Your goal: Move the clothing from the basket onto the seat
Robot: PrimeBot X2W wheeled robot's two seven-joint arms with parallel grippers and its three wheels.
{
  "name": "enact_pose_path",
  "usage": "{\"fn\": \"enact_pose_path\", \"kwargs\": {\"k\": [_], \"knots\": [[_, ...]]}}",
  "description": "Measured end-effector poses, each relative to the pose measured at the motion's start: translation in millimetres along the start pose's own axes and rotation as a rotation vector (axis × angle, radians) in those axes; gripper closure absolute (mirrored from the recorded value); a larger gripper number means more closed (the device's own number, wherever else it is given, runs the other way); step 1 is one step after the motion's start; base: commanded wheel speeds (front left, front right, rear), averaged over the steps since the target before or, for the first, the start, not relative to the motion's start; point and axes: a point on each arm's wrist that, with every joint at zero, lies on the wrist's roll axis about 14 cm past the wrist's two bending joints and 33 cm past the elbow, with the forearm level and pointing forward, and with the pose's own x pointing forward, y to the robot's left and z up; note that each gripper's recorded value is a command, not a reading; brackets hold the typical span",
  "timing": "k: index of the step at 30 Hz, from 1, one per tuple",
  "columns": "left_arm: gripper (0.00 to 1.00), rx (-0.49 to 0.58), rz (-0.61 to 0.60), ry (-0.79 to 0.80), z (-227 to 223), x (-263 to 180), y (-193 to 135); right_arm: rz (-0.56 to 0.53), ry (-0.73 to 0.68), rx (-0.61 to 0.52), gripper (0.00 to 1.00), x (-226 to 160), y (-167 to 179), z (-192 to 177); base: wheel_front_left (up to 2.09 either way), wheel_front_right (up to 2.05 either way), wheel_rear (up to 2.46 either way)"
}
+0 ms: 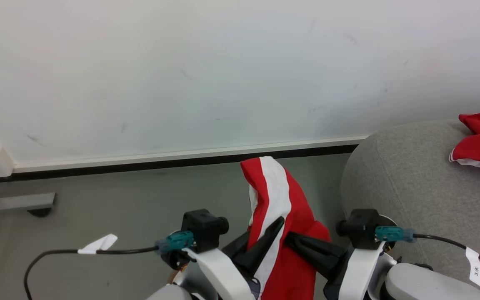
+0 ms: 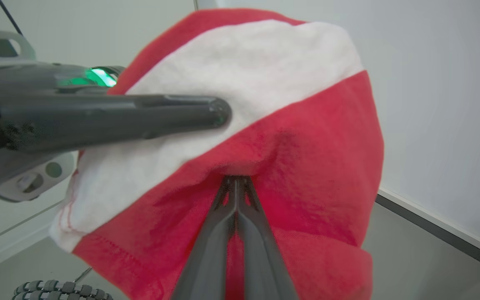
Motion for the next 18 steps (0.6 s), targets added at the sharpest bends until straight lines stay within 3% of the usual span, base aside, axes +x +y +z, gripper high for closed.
{"fn": "enact_pose_path", "kwargs": {"k": [18], "knots": [[1.0, -0.007, 0.053, 0.002, -5, 1, 14, -0.054, -0.085, 0.022, 1.0, -13, -21, 8, 0.0, 0.0, 0.0]]}}
